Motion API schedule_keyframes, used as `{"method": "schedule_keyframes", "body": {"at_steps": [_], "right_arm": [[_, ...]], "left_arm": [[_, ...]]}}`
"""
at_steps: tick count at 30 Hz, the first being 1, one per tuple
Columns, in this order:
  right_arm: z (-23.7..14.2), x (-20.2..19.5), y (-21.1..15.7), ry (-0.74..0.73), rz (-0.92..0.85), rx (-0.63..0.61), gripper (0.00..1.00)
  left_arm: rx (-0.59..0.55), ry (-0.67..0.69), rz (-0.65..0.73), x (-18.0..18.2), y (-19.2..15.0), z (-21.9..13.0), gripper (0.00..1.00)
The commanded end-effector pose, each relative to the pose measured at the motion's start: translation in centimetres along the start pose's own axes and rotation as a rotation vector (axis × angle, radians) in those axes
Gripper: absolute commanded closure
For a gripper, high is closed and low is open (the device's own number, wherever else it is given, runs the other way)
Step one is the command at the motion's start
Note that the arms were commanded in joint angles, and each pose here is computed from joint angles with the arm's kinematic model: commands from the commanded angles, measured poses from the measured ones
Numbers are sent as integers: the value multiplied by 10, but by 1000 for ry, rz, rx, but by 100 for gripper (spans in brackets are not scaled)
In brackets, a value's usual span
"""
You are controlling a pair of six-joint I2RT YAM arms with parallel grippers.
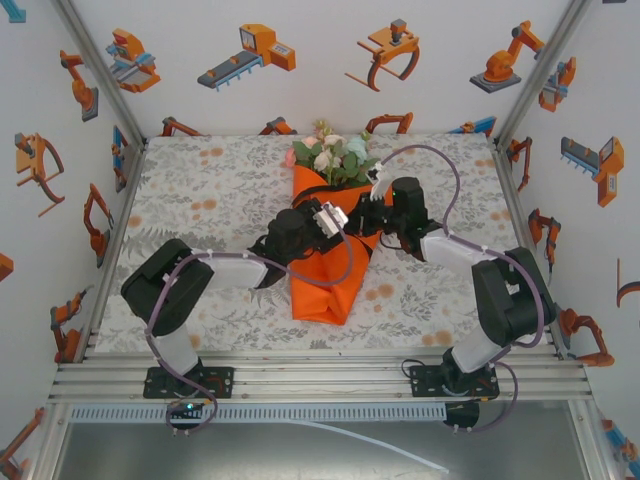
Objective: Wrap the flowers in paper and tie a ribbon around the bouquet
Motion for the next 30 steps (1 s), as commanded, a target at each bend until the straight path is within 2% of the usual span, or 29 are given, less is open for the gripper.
{"method": "schedule_keyframes", "body": {"at_steps": [1,6,12,19,21,25,30], "right_arm": [[-4,13,9,14,-2,-23,100],[-3,15,11,25,36,-15,100],[0,16,16,26,67,-25,100],[2,18,24,24,87,-35,100],[2,17,24,14,90,-36,100],[3,13,27,-12,97,-49,92],[5,-2,39,-114,62,-97,86]], "left_arm": [[-69,21,27,12,15,10,38],[-64,-27,44,4,14,15,63],[-47,-80,48,-2,7,13,69],[-48,-172,-59,-1,7,6,89],[-40,-194,-91,0,6,3,100],[-26,-231,-158,5,10,-7,100],[54,-364,-401,10,21,-21,100]]}}
Point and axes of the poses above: each hand's point on the last joint's axis, 136 mm out from that joint toward the fingers, its own z axis out along the fingers, its own x axis along the line the jaws close on, y = z × x, the point moved 2 cm from there along -z, back along the fingers, and after that the axes turned 13 degrees about z, right-handed, at the moved point
